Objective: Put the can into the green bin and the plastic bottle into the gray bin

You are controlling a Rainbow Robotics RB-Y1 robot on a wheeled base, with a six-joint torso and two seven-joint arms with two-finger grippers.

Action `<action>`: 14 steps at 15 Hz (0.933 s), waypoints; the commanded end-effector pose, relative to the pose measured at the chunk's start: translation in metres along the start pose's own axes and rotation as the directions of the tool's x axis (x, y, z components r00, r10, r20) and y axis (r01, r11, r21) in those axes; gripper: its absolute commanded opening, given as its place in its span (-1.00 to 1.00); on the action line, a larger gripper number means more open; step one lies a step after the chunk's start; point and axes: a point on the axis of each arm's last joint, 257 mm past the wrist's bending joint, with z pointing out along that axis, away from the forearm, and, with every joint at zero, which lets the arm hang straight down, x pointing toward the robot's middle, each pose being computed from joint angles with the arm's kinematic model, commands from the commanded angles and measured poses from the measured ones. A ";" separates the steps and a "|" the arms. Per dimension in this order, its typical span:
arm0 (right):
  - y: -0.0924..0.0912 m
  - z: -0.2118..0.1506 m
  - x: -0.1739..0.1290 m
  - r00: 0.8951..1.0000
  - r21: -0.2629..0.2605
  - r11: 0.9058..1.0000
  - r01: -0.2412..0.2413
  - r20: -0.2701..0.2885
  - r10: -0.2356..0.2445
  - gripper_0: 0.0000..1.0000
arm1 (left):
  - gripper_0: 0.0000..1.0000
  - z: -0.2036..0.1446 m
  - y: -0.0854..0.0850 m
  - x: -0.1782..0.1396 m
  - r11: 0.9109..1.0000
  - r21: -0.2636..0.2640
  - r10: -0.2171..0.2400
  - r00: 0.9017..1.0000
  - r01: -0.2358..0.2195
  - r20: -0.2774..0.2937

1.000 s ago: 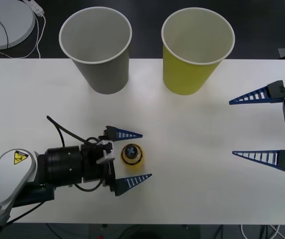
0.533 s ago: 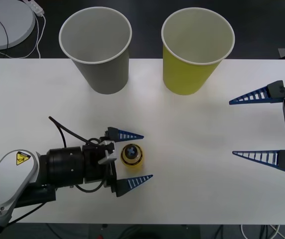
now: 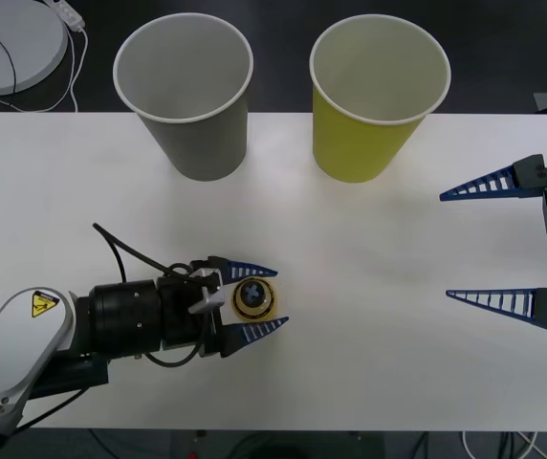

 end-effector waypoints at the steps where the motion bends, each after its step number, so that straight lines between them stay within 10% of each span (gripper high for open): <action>1: 0.000 0.000 0.000 1.000 0.000 1.000 0.000 0.000 0.000 1.00 | -1.00 0.000 0.000 0.001 1.000 0.000 -0.003 1.000 0.003 -0.002; 14: 0.000 0.000 0.000 1.000 0.000 1.000 0.000 0.000 0.000 1.00 | -1.00 -0.005 0.012 -0.020 1.000 -0.031 0.002 1.000 -0.001 0.027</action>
